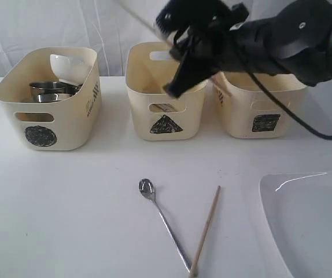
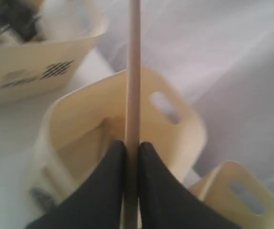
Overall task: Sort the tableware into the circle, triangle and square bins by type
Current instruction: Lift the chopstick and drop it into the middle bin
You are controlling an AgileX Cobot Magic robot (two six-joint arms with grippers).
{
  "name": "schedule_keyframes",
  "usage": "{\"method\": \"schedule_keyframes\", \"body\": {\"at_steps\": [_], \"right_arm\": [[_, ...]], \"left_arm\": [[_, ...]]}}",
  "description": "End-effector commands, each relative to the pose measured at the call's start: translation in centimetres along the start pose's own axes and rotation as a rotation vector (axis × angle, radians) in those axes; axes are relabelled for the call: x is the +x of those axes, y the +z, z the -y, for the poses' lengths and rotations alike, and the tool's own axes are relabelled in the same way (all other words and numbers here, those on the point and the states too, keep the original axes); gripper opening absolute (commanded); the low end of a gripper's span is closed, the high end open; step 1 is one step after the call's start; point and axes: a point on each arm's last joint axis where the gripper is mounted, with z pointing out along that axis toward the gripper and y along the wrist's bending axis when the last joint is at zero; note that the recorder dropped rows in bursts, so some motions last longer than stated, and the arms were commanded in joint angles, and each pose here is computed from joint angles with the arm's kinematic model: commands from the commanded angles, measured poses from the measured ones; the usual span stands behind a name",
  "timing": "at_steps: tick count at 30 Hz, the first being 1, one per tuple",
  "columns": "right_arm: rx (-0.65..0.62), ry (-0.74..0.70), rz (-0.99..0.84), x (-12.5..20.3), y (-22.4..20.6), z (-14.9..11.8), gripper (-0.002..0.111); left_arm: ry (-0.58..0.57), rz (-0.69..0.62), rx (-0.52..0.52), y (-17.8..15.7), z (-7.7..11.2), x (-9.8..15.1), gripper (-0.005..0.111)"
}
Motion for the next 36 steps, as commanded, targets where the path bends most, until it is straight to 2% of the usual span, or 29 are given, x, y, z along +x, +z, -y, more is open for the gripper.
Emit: {"method": "schedule_keyframes", "body": {"at_steps": [1,4,10,16,19,22,25,31,36], "right_arm": [[0.293,0.245,0.085,0.1,1.0,3.1,0.0],[0.316,0.336,0.127,0.2,2.6,3.2,0.0],[0.337,0.322,0.267,0.4,7.3,3.0,0.0],[0.318,0.403,0.272,2.4,11.7,2.0,0.0],[0.311,0.402,0.253,3.3,13.3,1.5,0.009],[0.28,0.454,0.227,3.8,13.9,1.1,0.026],[0.274,0.46,0.218,3.9,13.9,1.0,0.034],[0.268,0.471,0.212,3.7,13.7,1.1,0.035],[0.122,0.511,0.081,1.8,11.7,1.0,0.035]], "left_arm": [[-0.008,0.005,0.008,0.0,0.1,0.1,0.0],[-0.008,0.005,0.008,0.0,0.1,0.1,0.0],[-0.008,0.005,0.008,0.0,0.1,0.1,0.0],[-0.008,0.005,0.008,0.0,0.1,0.1,0.0],[-0.008,0.005,0.008,0.0,0.1,0.1,0.0],[-0.008,0.005,0.008,0.0,0.1,0.1,0.0],[-0.008,0.005,0.008,0.0,0.1,0.1,0.0],[-0.008,0.005,0.008,0.0,0.1,0.1,0.0],[-0.008,0.005,0.008,0.0,0.1,0.1,0.0]]}}
